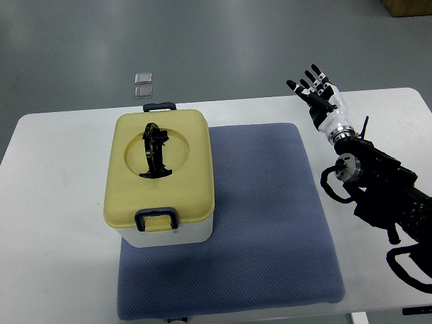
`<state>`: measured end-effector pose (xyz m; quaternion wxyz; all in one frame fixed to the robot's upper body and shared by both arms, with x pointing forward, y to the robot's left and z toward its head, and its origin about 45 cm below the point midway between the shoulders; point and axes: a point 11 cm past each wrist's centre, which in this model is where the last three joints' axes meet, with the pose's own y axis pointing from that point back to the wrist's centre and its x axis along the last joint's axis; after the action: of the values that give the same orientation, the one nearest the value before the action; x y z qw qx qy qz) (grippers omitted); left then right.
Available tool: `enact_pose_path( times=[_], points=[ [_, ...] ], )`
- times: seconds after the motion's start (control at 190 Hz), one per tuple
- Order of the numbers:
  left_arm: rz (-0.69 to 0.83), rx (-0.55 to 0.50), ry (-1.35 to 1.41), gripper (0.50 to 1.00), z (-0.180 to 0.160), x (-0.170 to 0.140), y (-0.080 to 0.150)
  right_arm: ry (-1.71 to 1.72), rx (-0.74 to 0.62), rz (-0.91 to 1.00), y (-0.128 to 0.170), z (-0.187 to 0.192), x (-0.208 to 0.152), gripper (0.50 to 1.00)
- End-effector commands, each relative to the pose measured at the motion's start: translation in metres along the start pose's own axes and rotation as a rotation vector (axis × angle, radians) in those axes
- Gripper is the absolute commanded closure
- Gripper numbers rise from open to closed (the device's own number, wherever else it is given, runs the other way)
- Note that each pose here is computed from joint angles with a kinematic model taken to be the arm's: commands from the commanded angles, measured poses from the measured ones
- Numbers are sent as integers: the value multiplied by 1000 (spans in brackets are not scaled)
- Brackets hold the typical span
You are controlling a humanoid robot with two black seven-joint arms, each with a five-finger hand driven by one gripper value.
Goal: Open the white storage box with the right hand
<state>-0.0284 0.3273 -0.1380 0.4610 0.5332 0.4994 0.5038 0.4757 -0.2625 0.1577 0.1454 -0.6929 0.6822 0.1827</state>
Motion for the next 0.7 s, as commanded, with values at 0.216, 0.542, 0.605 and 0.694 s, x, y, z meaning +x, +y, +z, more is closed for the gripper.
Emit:
enact_pose_path(
  times=[0.216,0.542,0.605,0.694],
  points=[
    [0,0,0,500,0,0,0,90,105,-67,-21,-72,-16,542],
    [0,0,0,500,0,0,0,793,206,-449,-42,-177,-111,542],
    [2,0,0,500,0,0,0,970,217,-565,-38,-185,-135,542],
    [0,0,0,500,0,0,0,1176,255,-702,-28,-196,-167,544]
  ],
)
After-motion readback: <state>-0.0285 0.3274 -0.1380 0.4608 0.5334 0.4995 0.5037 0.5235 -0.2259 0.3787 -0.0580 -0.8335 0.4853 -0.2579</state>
